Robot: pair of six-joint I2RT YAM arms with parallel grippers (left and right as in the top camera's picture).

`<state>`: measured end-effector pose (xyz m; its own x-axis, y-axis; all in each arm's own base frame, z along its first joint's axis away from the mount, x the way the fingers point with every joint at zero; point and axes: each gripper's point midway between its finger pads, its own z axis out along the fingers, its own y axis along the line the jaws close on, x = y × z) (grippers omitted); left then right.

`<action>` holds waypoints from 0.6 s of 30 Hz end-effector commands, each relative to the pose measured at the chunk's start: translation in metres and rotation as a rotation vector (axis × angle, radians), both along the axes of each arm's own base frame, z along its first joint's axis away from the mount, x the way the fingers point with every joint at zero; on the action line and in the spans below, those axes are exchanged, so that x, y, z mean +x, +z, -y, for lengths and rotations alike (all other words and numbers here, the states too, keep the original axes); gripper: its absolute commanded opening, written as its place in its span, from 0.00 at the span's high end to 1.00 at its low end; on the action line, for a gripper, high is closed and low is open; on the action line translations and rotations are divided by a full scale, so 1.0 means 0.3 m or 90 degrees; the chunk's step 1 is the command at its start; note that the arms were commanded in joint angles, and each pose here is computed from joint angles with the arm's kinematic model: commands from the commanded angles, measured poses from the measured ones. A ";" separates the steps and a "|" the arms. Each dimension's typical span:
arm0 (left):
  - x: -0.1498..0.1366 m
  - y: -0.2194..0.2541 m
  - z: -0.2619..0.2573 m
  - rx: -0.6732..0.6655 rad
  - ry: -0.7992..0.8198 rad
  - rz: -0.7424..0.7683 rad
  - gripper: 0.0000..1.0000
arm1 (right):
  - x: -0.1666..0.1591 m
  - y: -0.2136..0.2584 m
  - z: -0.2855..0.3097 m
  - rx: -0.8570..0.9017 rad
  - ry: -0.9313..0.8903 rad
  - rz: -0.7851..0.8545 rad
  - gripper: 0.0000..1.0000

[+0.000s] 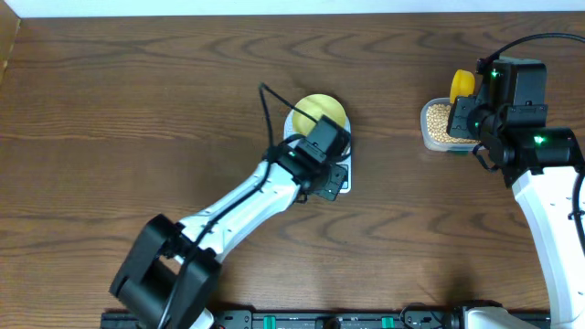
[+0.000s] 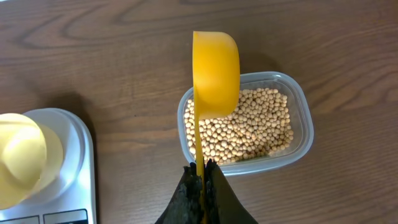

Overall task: Scoop item into bowl and weigh 50g on scale
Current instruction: 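Press the scale's tare button with the left gripper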

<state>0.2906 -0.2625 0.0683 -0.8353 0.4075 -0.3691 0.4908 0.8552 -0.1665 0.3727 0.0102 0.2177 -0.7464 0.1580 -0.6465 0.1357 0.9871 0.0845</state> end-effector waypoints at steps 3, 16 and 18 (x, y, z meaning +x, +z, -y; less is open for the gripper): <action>0.068 -0.106 -0.065 0.119 0.020 0.055 0.93 | 0.005 0.034 0.012 -0.002 -0.011 0.013 0.99; 0.101 -0.109 -0.036 0.098 0.025 0.078 0.93 | 0.007 0.035 0.012 -0.002 -0.011 0.015 0.99; 0.105 -0.112 -0.033 0.093 0.028 0.082 0.93 | 0.008 0.036 0.012 -0.002 -0.012 0.016 0.98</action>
<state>0.3195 -0.2563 0.0381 -0.8103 0.4211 -0.4076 0.4622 0.8867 -0.0028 0.3714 0.0102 0.2166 -0.7507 0.1581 -0.6414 0.1366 0.9871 0.0834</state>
